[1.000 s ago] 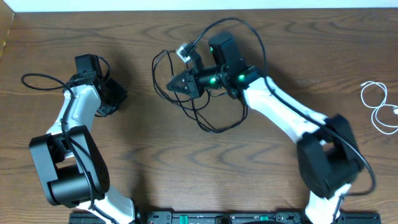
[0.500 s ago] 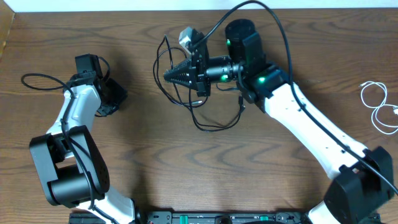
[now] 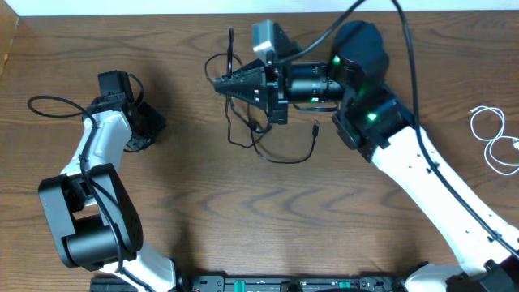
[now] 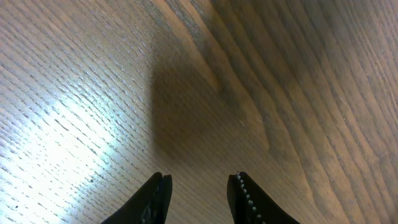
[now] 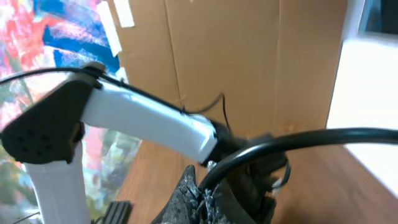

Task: Untangle cables
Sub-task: 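Lift and pull the black cable up and right with the right gripper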

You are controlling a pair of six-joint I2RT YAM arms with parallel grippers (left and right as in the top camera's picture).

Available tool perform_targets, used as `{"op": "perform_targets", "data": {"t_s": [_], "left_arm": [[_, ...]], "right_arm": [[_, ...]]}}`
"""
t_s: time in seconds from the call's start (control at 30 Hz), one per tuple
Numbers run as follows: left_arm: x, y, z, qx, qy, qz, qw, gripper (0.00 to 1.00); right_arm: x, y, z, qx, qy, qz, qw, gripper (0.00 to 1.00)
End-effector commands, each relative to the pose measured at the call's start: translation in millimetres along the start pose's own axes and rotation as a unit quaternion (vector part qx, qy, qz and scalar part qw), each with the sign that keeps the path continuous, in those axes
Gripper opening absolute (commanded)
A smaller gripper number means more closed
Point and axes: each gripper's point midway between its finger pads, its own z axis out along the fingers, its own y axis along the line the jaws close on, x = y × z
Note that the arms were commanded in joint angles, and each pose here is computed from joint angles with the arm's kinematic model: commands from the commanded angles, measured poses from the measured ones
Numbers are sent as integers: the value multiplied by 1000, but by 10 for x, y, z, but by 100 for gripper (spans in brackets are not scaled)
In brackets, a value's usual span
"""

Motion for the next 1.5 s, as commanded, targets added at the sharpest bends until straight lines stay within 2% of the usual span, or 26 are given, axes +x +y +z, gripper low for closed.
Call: {"op": "perform_targets", "data": {"t_s": [0.0,0.23,0.4,0.53,0.93,1.1,1.27,1.47], "left_arm": [[27,42,33,-6,6,-5,1000,35],[27,42,33,-6,6,-5,1000,35],[27,42,33,-6,6,-5,1000,35],[27,42,33,-6,6,-5,1000,35],[27,42,33,-6,6,-5,1000,35],[27,42,33,-6,6,-5,1000,35],[27,42,33,-6,6,-7,1000,35],[27,42,33,-6,6,-7,1000,35]], "right_arm": [[-234,160,-80,-6,-20,-42,999,1],[-495,173,-192,9,-54,-96,994,1],[-781,225,-291,13,-99,-176,979,1],[-789,230,-293,13,-101,-179,979,1],[-578,-167,-406,82,-64,-101,989,1],[-417,-622,-697,175,-40,-47,983,1],[-160,-1101,-1110,294,-13,31,955,1],[82,-1545,-1784,431,-21,145,891,1]]}}
